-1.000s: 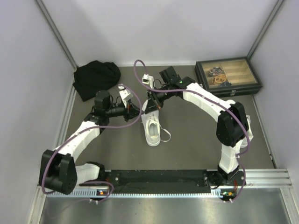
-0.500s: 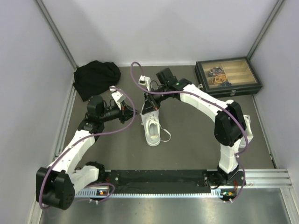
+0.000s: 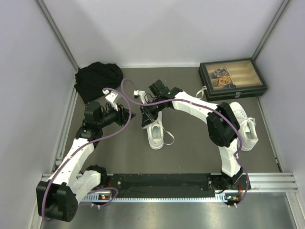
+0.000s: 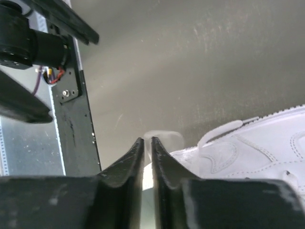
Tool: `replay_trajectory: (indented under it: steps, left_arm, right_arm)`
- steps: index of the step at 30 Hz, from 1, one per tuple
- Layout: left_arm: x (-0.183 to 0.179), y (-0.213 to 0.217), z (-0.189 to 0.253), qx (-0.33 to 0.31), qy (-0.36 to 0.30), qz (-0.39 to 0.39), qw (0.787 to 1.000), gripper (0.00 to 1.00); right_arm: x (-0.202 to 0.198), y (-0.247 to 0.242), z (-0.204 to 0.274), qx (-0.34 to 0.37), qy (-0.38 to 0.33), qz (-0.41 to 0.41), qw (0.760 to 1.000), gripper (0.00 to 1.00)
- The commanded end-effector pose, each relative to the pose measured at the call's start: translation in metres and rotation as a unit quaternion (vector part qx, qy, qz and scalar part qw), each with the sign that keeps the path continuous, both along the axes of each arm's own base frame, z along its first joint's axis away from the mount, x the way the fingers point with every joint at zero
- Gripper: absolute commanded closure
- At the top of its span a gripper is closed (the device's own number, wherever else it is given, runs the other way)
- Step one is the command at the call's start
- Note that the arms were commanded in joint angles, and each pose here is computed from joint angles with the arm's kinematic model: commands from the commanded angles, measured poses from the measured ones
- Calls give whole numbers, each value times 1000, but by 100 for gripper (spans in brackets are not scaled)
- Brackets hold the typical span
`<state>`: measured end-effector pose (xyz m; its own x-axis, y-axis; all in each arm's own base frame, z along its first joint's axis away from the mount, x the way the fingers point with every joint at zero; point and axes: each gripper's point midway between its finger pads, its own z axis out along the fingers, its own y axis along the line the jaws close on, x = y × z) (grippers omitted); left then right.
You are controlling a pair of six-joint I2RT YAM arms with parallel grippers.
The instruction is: Tie the shoes
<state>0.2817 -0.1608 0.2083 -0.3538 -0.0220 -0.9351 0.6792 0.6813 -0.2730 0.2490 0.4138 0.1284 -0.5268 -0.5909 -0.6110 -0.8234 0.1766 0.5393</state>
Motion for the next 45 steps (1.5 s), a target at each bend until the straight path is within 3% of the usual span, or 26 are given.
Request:
replay_trajectory:
  steps: [1, 7, 13, 17, 20, 23, 28, 35, 45]
  left_arm:
    - [-4, 4, -2, -2, 5, 11, 1000, 55]
    - [-6, 0, -5, -11, 12, -3, 1000, 48]
    - [-8, -5, -5, -9, 3, -26, 1000, 49]
    - [-22, -16, -15, 15, -29, -109, 994, 50]
    - [-21, -15, -36, 29, -2, -119, 992, 50]
    - [-10, -14, -49, 23, 37, -93, 995, 50]
    - [15, -18, -50, 7, 37, -78, 996, 50]
    - [32, -35, -53, 1, 36, -148, 988, 48]
    - [24, -52, -54, -23, 45, -226, 973, 46]
  right_arm:
    - [8, 6, 31, 19, -58, 12, 998, 77]
    - [8, 1, 87, 48, -117, 24, 992, 54]
    - [-6, -31, 117, 56, -147, 24, 987, 54]
    - [-5, -70, 88, 30, -124, -9, 992, 55]
    - [-1, -78, 82, 23, -124, -20, 992, 59]
    - [6, -76, 80, 21, -123, -28, 992, 62]
    - [19, -70, 65, 10, -121, -41, 992, 62]
    - [31, -63, 37, -12, -100, -53, 993, 63]
    - [40, -67, 28, -19, -81, -67, 994, 64]
